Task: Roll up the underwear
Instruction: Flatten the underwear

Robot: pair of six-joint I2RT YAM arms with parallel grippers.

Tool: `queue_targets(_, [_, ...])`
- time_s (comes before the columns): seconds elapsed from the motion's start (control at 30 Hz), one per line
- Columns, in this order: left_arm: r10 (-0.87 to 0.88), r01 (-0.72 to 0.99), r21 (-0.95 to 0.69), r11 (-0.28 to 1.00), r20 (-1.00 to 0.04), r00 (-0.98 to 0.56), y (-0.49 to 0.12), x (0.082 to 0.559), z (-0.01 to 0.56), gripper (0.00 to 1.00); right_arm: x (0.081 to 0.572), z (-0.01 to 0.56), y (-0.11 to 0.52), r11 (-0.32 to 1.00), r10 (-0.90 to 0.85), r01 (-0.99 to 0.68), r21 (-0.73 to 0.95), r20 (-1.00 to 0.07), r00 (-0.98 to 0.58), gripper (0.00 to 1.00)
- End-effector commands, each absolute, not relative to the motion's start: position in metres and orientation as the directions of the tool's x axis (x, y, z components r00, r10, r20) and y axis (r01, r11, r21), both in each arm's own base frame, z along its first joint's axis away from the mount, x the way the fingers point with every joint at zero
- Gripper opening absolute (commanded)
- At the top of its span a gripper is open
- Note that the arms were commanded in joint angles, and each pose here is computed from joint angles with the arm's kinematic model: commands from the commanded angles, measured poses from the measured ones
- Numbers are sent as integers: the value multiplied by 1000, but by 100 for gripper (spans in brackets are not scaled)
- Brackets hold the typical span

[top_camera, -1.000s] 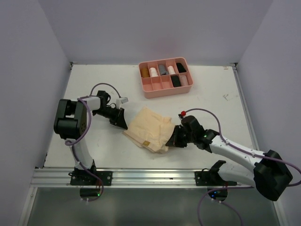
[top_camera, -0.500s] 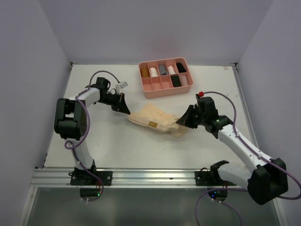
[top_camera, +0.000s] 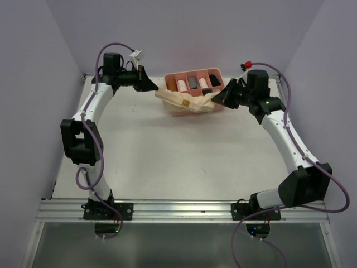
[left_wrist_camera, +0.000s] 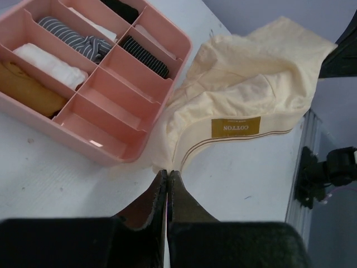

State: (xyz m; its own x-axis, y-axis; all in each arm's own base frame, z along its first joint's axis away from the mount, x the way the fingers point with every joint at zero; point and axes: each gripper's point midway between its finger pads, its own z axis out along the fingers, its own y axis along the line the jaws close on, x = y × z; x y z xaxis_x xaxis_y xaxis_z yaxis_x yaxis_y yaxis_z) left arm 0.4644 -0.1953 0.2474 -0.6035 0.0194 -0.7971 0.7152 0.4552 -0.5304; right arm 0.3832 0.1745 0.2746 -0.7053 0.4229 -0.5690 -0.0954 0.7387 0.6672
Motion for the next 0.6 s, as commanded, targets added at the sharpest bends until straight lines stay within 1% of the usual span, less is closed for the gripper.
queue_targets(0.0, [115,794,-448,410,-838,-533,-189,424,262,0,337,258,181,705,370,-91,703,-475,-798,0])
queue_targets(0.03, [151,766,-494,411,-792,-591,-185,399,247,0,324,243,178,714,366,-52,698,-436,-823,0])
queue_targets(0.07, [181,762,-501,411,-774,-606,-181,387,235,0,309,237,175,718,358,-44,695,-422,-833,0])
queue_targets(0.1, [242,799,-455,394,-787,-568,-177,375,221,0,288,204,171,732,345,16,681,-350,-871,0])
queue_targets(0.13, [281,759,-518,394,-719,-636,-172,344,199,0,272,188,167,745,336,51,665,-308,-890,0])
queue_targets(0.17, [340,765,-517,384,-691,-638,-166,323,171,0,248,167,161,755,331,90,649,-259,-907,0])
queue_targets(0.2, [365,761,-521,385,-671,-645,-162,310,161,0,229,153,157,767,321,127,629,-204,-925,0])
queue_targets(0.23, [393,747,-544,382,-636,-664,-158,290,153,0,215,143,152,783,314,148,604,-179,-932,0])
queue_targets(0.27, [429,735,-556,388,-597,-678,-152,276,140,0,202,135,147,796,304,167,582,-146,-941,10])
queue_targets(0.3, [479,750,-563,346,-582,-657,-149,258,126,15,178,123,142,813,270,177,555,-91,-959,46])
queue_targets(0.33, [503,719,-607,338,-529,-683,-145,239,120,26,167,121,138,826,251,180,534,-62,-966,55])
queue_targets(0.37, [512,718,-612,333,-522,-682,-140,232,118,35,160,121,134,840,233,171,515,-58,-971,59])
queue_targets(0.4, [511,719,-611,331,-524,-681,-136,227,115,47,155,129,130,853,204,139,503,-77,-976,61])
queue_targets(0.47, [459,733,-570,371,-574,-678,-126,243,124,52,161,142,124,872,197,111,477,-134,-971,60])
queue_targets(0.5, [441,746,-541,387,-602,-665,-124,255,134,53,173,158,126,866,206,92,492,-184,-961,55])
queue_targets(0.53, [419,756,-509,411,-631,-653,-120,270,138,53,182,162,128,866,208,84,494,-202,-957,52])
queue_targets(0.57, [396,749,-492,443,-642,-656,-115,283,141,53,189,166,131,859,204,66,508,-221,-954,41])
